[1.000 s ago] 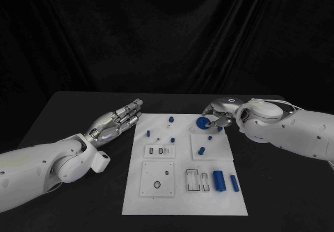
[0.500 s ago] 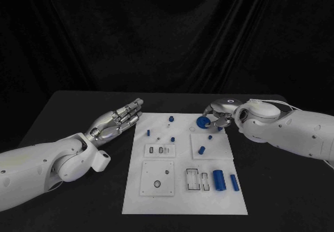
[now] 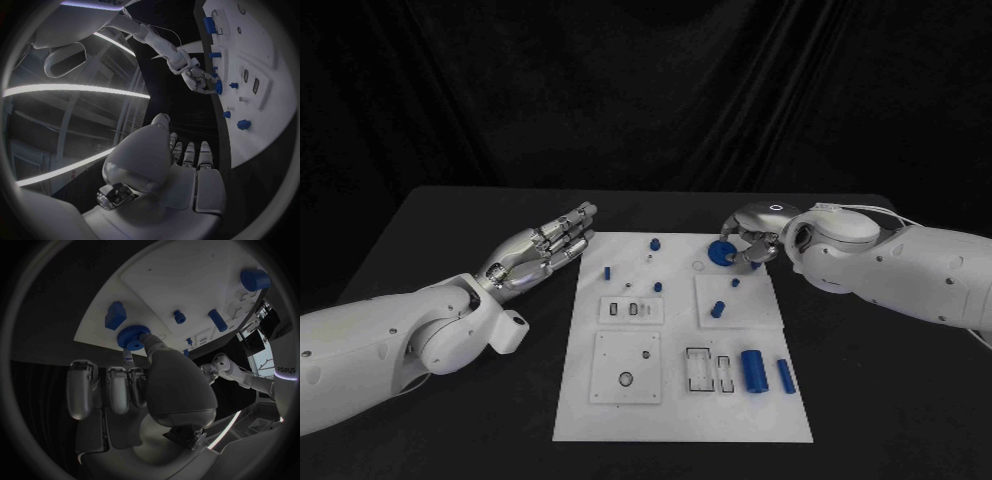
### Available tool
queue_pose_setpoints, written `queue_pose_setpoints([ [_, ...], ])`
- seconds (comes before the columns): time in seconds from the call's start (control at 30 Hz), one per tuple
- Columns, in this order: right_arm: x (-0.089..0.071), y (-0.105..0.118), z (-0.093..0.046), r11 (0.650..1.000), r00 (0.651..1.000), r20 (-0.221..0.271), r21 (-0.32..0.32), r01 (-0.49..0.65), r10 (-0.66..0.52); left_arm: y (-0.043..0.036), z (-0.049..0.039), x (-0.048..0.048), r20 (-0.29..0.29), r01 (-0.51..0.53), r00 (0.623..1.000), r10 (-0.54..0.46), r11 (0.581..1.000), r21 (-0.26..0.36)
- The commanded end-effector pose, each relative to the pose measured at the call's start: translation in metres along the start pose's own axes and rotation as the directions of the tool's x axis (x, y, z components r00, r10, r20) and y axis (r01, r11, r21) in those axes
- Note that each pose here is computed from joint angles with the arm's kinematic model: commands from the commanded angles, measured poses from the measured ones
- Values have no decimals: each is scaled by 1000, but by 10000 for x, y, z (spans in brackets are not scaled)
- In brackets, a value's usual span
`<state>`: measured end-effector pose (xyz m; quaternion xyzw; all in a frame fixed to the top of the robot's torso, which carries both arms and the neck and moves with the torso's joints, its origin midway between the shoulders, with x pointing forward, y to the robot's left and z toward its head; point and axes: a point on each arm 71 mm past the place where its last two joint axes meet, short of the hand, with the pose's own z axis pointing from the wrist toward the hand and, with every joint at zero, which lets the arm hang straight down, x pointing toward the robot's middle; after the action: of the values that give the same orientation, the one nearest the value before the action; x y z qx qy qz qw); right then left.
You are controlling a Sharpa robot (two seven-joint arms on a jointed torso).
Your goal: Assemble the parts on the task board
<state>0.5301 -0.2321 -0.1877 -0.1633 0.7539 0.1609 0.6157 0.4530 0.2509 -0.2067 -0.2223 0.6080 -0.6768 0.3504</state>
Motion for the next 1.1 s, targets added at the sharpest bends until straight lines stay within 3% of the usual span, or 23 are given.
queue_pose_setpoints([
  [0.03, 52, 15, -20, 1000, 1000, -1, -17, -1, 1, -42, -1, 9, -14, 7, 1000, -6, 999, 47],
  [0.23, 7, 83, -59, 999, 999, 38, -50, -8, 10, -46, -21, -3, -10, 5, 1000, -5, 999, 45],
  [0.57, -241, 410, -54, 988, 993, 113, -153, -10, 27, -46, -36, -14, -7, 3, 1000, -3, 999, 41],
  [0.83, -283, 716, 108, 975, 995, 92, -222, -15, 36, -40, -13, -2, -11, 5, 1000, -5, 999, 41],
  [1.1, -248, 902, 284, 969, 998, 61, -246, -9, 25, -35, 4, 8, -15, 6, 1000, -6, 999, 41],
])
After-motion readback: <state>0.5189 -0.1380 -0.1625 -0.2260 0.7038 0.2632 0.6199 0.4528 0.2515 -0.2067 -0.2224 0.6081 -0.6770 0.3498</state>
